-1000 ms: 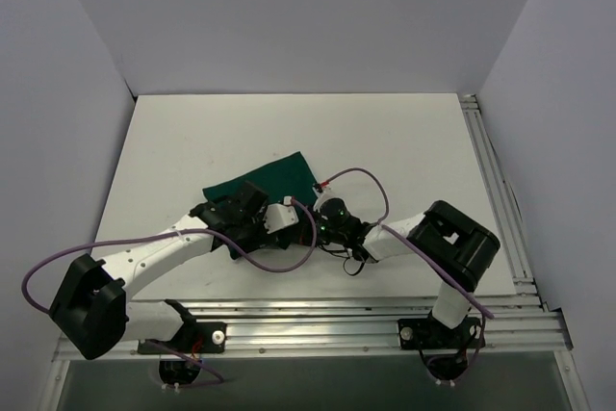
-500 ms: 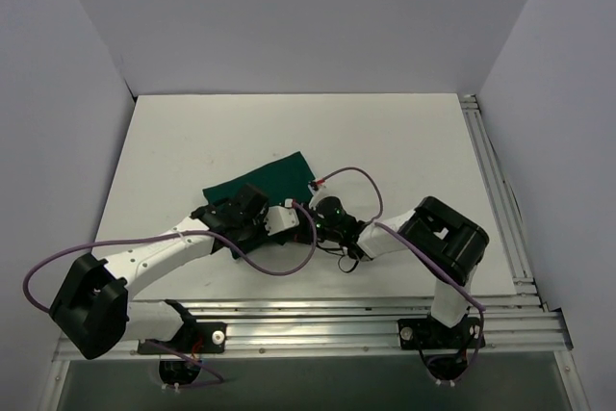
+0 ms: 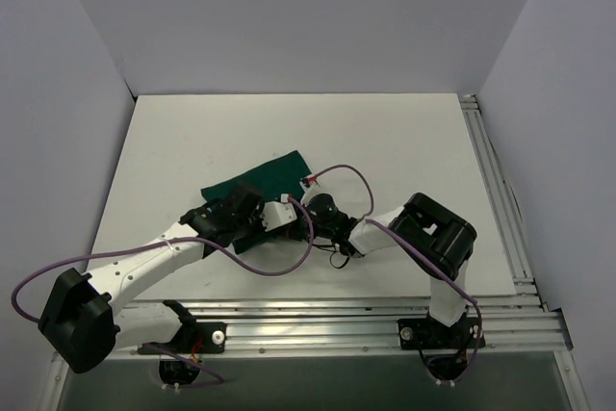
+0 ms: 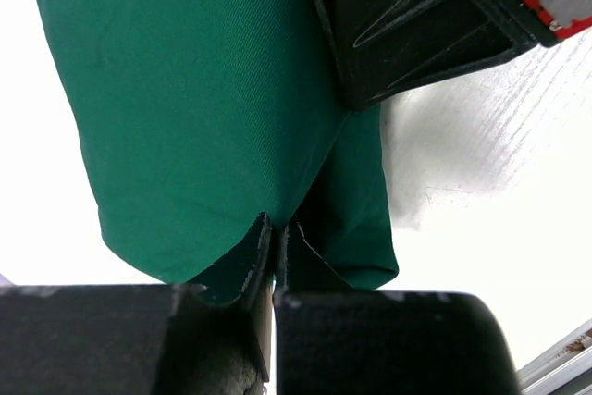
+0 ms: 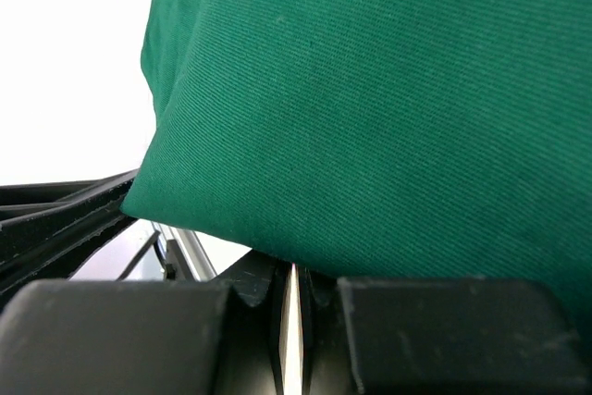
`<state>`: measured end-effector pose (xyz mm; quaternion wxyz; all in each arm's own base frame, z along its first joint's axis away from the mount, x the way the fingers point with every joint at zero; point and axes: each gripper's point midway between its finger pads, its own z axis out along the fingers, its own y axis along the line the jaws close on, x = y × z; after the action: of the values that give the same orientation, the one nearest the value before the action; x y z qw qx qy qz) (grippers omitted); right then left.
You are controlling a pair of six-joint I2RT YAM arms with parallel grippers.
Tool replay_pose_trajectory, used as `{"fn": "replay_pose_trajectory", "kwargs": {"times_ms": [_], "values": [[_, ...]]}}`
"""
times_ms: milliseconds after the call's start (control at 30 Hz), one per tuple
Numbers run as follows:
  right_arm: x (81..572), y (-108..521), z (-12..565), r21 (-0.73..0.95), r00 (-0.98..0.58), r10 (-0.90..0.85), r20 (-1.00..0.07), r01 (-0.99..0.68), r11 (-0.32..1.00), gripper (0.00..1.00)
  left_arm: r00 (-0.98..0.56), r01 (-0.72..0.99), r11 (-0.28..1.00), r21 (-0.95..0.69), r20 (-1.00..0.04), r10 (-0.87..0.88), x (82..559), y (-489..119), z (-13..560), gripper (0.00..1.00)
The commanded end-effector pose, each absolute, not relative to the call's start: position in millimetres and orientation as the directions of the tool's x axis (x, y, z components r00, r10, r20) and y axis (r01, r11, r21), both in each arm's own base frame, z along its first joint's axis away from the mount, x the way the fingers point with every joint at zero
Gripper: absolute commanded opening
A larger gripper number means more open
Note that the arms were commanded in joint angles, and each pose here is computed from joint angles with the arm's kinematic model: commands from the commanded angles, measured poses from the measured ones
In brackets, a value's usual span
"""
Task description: Prepare the surgical pack
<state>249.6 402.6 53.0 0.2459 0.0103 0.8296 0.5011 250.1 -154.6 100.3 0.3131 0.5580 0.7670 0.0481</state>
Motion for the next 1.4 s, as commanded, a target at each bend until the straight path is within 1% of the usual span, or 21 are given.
{"fn": "replay_pose_trajectory", "kwargs": {"times_ms": [0, 167, 367, 500, 733, 867, 1067, 1300, 1367], "values": [[274.5, 418.3, 92.6, 0.865, -0.823, 0.362, -0.438, -0.277, 0.418, 0.0, -0.139, 0.801, 0.401, 0.445, -0.514, 0.846, 259.6, -169.0, 122.7, 0.02], [280.1, 423.3, 96.0, 0.882, -0.817, 0.393, -0.422, -0.27, 0.387, 0.0, -0.137, 0.798, 0.401, 0.45, -0.511, 0.848, 260.7, -168.1, 123.6, 0.02], [283.1, 434.4, 115.8, 0.884, -0.807, 0.391, -0.442, -0.318, 0.344, 0.0, -0.134, 0.789, 0.406, 0.461, -0.516, 0.846, 262.5, -167.5, 128.1, 0.02], [282.6, 432.5, 119.8, 0.864, -0.795, 0.384, -0.47, -0.325, 0.385, 0.0, -0.136, 0.786, 0.406, 0.466, -0.511, 0.849, 263.8, -166.8, 127.6, 0.02], [285.2, 431.2, 101.5, 0.883, -0.812, 0.398, -0.427, -0.278, 0.379, 0.0, -0.136, 0.778, 0.41, 0.475, -0.51, 0.849, 265.1, -165.5, 125.2, 0.02], [300.2, 430.9, 97.2, 0.875, -0.795, 0.417, -0.441, -0.278, 0.396, 0.0, -0.133, 0.776, 0.408, 0.481, -0.508, 0.851, 266.0, -165.1, 128.4, 0.02], [323.1, 426.0, 104.1, 0.856, -0.732, 0.474, -0.489, -0.298, 0.422, 0.0, -0.129, 0.78, 0.404, 0.478, -0.509, 0.851, 263.9, -163.9, 129.5, 0.02], [331.1, 406.6, 95.8, 0.864, -0.68, 0.554, -0.481, -0.258, 0.433, 0.0, -0.13, 0.792, 0.388, 0.471, -0.492, 0.861, 259.3, -160.2, 122.3, 0.02], [334.8, 395.0, 89.7, 0.856, -0.653, 0.578, -0.489, -0.232, 0.462, 0.0, -0.129, 0.793, 0.385, 0.472, -0.487, 0.864, 258.8, -159.2, 121.1, 0.02]]}}
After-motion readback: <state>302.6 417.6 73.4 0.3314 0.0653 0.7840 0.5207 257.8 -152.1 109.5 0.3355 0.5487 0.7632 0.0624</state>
